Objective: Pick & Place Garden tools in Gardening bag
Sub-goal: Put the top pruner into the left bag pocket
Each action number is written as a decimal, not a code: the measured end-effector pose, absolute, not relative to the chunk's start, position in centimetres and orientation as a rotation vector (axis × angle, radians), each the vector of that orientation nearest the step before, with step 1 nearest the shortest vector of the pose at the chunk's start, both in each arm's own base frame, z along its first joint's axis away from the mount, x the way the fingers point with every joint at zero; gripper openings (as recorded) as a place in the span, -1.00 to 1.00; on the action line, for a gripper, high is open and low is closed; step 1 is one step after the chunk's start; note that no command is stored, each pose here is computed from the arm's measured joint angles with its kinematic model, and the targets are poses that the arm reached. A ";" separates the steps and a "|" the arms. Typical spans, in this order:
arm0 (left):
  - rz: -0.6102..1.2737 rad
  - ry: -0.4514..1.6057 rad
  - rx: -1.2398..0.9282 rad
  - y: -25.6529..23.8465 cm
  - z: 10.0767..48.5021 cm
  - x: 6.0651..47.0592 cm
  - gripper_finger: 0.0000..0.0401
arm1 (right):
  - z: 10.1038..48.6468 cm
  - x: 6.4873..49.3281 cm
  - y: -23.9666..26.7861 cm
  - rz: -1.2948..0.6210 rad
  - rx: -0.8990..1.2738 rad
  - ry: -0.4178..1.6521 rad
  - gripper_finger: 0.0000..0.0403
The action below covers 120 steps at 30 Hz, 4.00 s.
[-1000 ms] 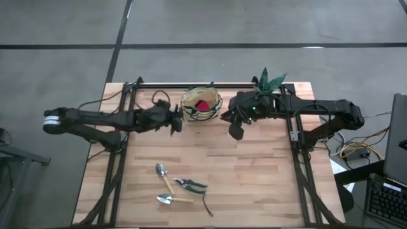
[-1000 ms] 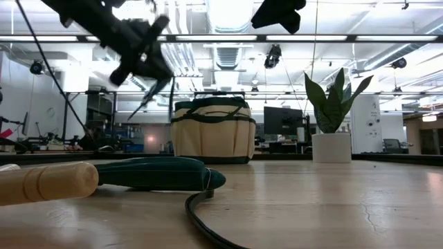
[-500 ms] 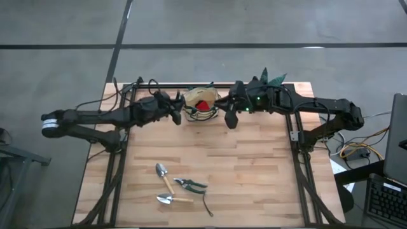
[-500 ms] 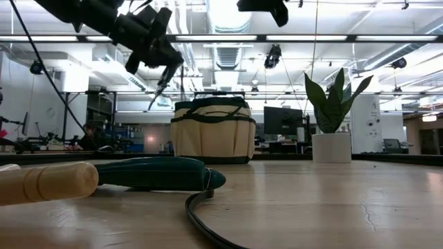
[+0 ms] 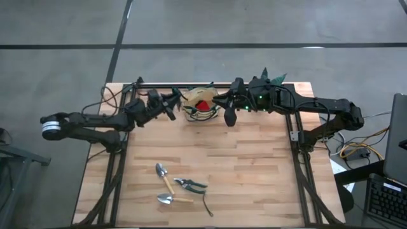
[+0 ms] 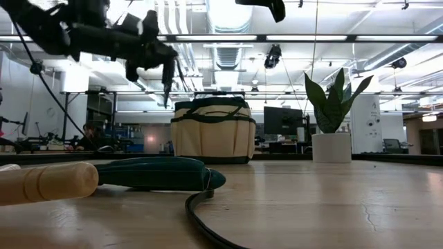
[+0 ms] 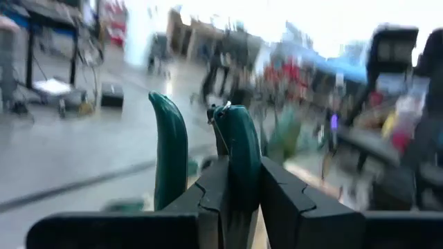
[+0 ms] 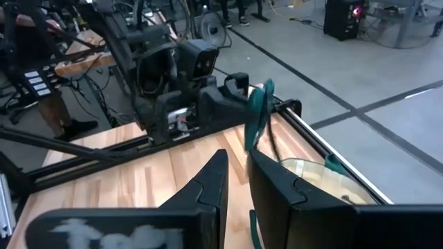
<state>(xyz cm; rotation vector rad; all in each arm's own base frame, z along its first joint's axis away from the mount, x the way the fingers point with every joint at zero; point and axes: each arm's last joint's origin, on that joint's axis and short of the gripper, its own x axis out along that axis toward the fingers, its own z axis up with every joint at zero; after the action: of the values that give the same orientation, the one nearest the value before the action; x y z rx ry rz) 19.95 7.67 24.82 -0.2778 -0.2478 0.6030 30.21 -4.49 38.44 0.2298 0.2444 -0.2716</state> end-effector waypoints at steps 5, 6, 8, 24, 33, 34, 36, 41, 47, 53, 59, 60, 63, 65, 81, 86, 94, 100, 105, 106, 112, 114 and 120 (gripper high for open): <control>0.634 -0.364 -0.300 8.0 23.5 18.6 -0.69 | 38.6 30.2 -4.5 -0.271 0.230 0.241 -0.74; 0.651 -0.374 -0.300 8.1 23.4 18.4 -0.69 | 38.6 30.2 -4.5 -0.271 0.230 0.238 -0.74; 0.686 -0.366 -0.307 8.4 23.0 18.1 -0.69 | 38.7 30.2 -4.5 -0.270 0.229 0.233 -0.74; 0.647 -0.357 -0.323 10.2 23.0 22.2 -0.69 | 38.9 30.2 -4.5 -0.266 0.174 0.237 -0.74; 0.640 -0.311 -0.323 10.6 22.2 23.4 -0.69 | 39.1 30.2 -4.5 -0.266 0.177 0.232 -0.74; 0.637 -0.308 -0.320 10.6 22.1 23.4 -0.69 | 39.1 30.2 -4.5 -0.266 0.177 0.233 -0.74; 0.619 -0.297 -0.297 10.4 22.1 23.3 -0.69 | 39.1 30.2 -4.5 -0.266 0.177 0.233 -0.74; 0.602 -0.229 -0.248 10.1 21.9 23.1 -0.67 | 39.0 30.2 -4.5 -0.266 0.178 0.234 -0.74; 0.497 -0.292 -0.271 9.1 23.3 22.1 -0.66 | 39.0 30.2 -4.5 -0.265 0.177 0.234 -0.74; 0.516 -0.227 -0.241 8.7 22.7 21.1 -0.67 | 39.1 30.2 -4.5 -0.264 0.174 0.234 -0.74; 0.515 -0.225 -0.239 8.4 22.3 20.5 -0.67 | 39.0 30.2 -4.5 -0.264 0.174 0.237 -0.74; 0.512 -0.246 -0.236 8.4 22.5 20.4 -0.67 | 38.9 30.2 -4.5 -0.265 0.175 0.238 -0.74; 0.467 -0.271 -0.241 8.2 22.8 20.4 -0.67 | 38.9 30.2 -4.5 -0.269 0.209 0.232 -0.74; 0.397 -0.268 -0.265 7.8 22.8 20.6 -0.67 | 39.0 30.2 -4.5 -0.277 0.282 0.218 -0.74; 0.369 -0.252 -0.188 6.8 23.0 20.7 -0.68 | 37.4 35.4 -5.2 -0.267 0.567 0.260 -0.52; 0.373 -0.235 -0.144 6.8 22.9 20.7 -0.68 | 37.2 37.6 -6.1 -0.335 0.587 0.404 -0.28; 0.383 -0.163 -0.100 6.8 22.3 20.8 -0.66 | 37.8 41.6 -7.2 -0.352 0.524 0.495 -0.10; 0.425 -0.158 -0.091 6.9 22.3 20.8 -0.66 | 38.0 43.2 -8.5 -0.406 0.512 0.551 -0.12; 0.425 -0.166 -0.092 6.8 22.5 20.9 -0.66 | 37.5 44.8 -9.2 -0.395 0.501 0.581 -0.16; 0.422 -0.166 -0.093 6.7 22.5 20.9 -0.66 | 37.5 45.0 -9.2 -0.390 0.500 0.586 -0.16; 0.427 -0.174 -0.075 6.4 22.8 21.1 -0.66 | 37.5 45.7 -9.6 -0.390 0.499 0.594 -0.14; 0.437 -0.174 -0.072 6.5 22.8 21.1 -0.66 | 37.1 45.8 -9.7 -0.396 0.503 0.615 -0.13; 0.448 -0.186 -0.069 6.4 23.1 20.9 -0.66 | 36.7 46.1 -9.5 -0.366 0.523 0.630 -0.13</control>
<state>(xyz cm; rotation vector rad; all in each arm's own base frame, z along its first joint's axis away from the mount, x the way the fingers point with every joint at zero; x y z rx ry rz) 20.92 6.44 23.07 -0.0690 -0.1858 0.4482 46.06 -9.54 36.70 0.5226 0.6302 -0.3662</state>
